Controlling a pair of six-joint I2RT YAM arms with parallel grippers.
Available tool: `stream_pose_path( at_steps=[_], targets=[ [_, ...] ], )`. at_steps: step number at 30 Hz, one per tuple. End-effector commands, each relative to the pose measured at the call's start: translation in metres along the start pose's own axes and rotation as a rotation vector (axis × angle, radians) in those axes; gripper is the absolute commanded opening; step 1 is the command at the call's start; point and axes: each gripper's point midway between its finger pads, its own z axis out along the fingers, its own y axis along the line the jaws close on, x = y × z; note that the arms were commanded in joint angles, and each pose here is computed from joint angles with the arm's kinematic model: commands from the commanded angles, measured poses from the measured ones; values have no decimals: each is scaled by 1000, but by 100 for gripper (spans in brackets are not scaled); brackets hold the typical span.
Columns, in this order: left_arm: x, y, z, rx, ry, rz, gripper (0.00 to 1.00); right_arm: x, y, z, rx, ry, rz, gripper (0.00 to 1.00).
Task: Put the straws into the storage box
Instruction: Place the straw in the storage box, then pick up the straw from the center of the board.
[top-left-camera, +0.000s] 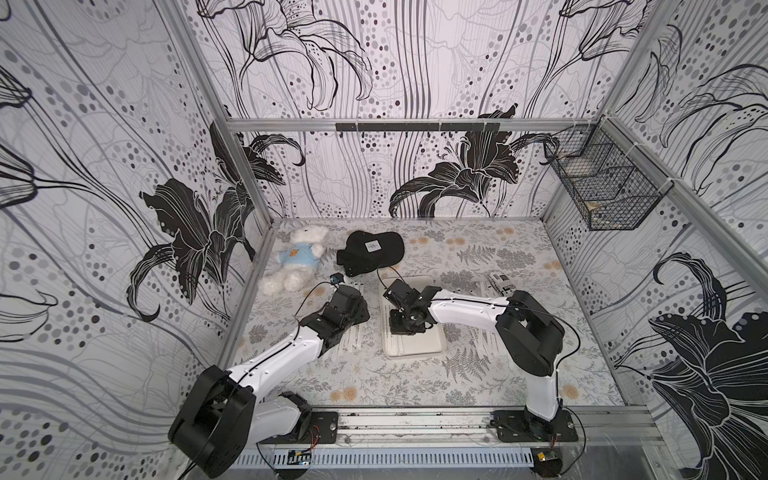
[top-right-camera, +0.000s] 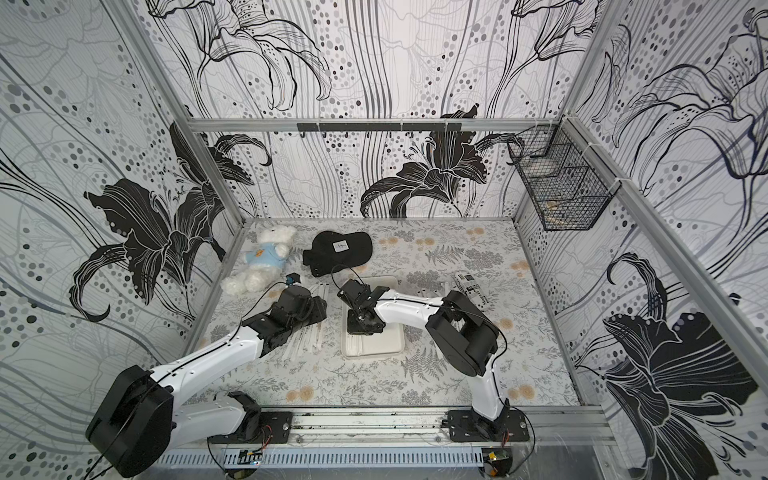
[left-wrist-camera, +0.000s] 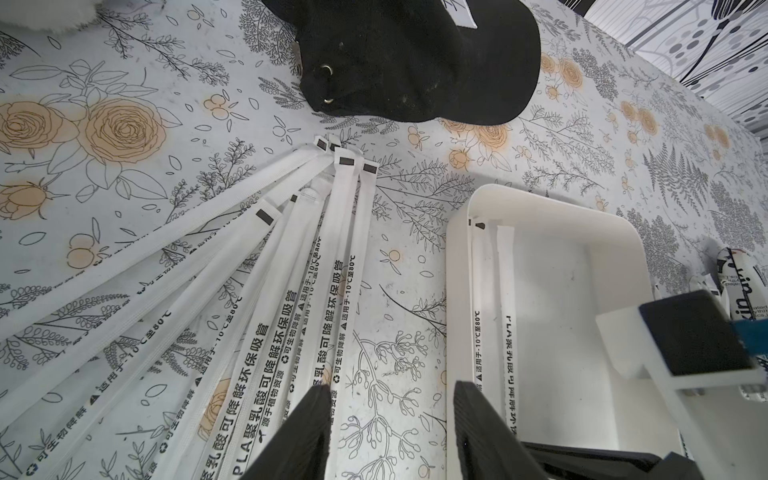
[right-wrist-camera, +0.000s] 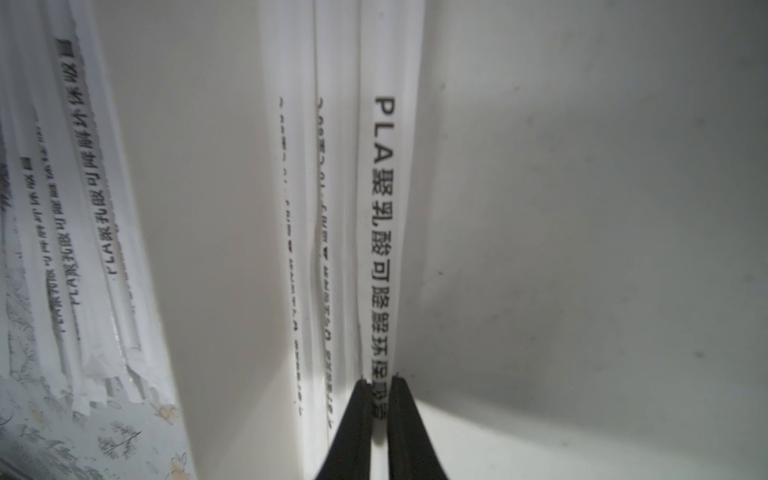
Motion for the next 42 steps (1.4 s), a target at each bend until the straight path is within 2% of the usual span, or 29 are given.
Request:
stream_pose_path(
  at_steps=[1, 14, 20, 26, 33, 38, 42],
  targets=[
    [-5, -4, -2, 29, -23, -17, 53, -3, 7, 3, -11, 0, 18, 14],
    [-5, -4, -2, 26, -20, -14, 52, -1, 3, 6, 5, 4, 17, 21],
    [-11, 1, -3, -9, -32, -6, 50, -7, 8, -11, -7, -16, 6, 25],
    [-19, 23, 4, -89, -5, -20, 46, -19, 12, -40, -23, -67, -21, 30],
    [-25, 59, 15, -158, 39, -61, 45, -39, -4, -56, -15, -146, -9, 31],
    [-3, 64, 29, -167, 131, -41, 41, -44, -10, -59, -13, -164, -14, 31],
    [12, 49, 35, -181, 150, 19, 41, -42, -14, -59, -19, -169, -4, 31]
  ],
)
